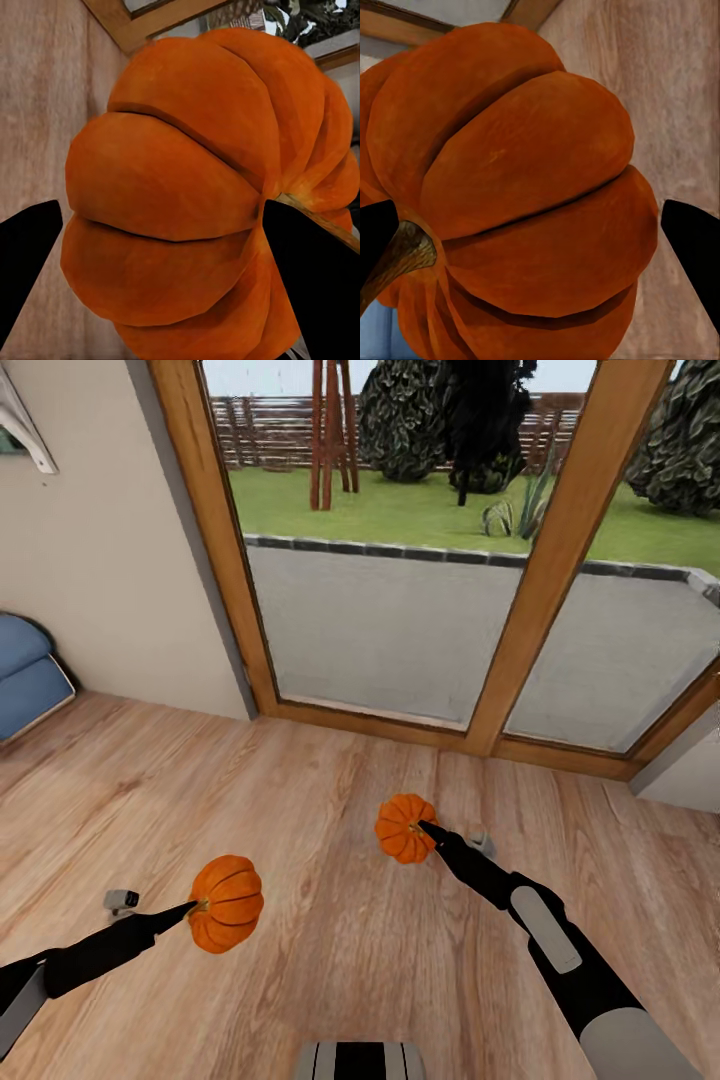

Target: Place each of the two pumpkins and all three candles from the living room inside a cabinet in the living room (use any cabinet), then make sure every cabinet is closed, and position the cauldron so it is next to a table in the living room.

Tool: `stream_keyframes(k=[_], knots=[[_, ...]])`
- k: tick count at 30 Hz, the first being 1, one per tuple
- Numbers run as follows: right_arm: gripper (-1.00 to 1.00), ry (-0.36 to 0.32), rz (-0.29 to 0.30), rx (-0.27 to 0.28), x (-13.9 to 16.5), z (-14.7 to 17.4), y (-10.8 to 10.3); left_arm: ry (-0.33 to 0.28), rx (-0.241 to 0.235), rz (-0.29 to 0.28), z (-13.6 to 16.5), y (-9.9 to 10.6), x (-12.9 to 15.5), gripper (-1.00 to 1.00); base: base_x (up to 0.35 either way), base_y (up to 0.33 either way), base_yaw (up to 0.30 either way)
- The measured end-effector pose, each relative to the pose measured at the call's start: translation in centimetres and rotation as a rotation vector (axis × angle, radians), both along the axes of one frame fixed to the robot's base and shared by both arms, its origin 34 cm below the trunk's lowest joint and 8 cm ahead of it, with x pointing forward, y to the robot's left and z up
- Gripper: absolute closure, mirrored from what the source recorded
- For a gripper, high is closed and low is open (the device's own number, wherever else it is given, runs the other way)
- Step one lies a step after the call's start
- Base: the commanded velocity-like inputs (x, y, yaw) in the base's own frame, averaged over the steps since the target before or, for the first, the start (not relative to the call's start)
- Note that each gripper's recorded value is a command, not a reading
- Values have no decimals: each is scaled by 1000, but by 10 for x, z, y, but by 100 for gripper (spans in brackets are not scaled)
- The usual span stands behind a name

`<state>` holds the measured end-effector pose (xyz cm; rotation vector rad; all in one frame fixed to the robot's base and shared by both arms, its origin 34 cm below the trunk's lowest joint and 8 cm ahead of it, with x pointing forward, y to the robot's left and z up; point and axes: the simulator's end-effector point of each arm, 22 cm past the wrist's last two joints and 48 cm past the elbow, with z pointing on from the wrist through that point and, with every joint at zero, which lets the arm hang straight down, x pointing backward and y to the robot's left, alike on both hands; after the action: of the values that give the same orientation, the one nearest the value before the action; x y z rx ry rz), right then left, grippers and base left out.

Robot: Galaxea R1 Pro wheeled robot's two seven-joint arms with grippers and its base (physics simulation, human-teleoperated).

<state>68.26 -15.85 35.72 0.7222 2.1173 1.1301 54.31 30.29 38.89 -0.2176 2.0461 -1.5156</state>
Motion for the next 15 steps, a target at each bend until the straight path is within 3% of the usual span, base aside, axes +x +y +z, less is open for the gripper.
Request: stream_keyframes(k=[5,15], knots=[[100,-1,-1,-1,0,0,0,0,0,0,0,0,0,100,-326,0,81],[100,-5,1,-2,1,3,1,-6,-2,0,3,0,1,100,-315,-43,259]])
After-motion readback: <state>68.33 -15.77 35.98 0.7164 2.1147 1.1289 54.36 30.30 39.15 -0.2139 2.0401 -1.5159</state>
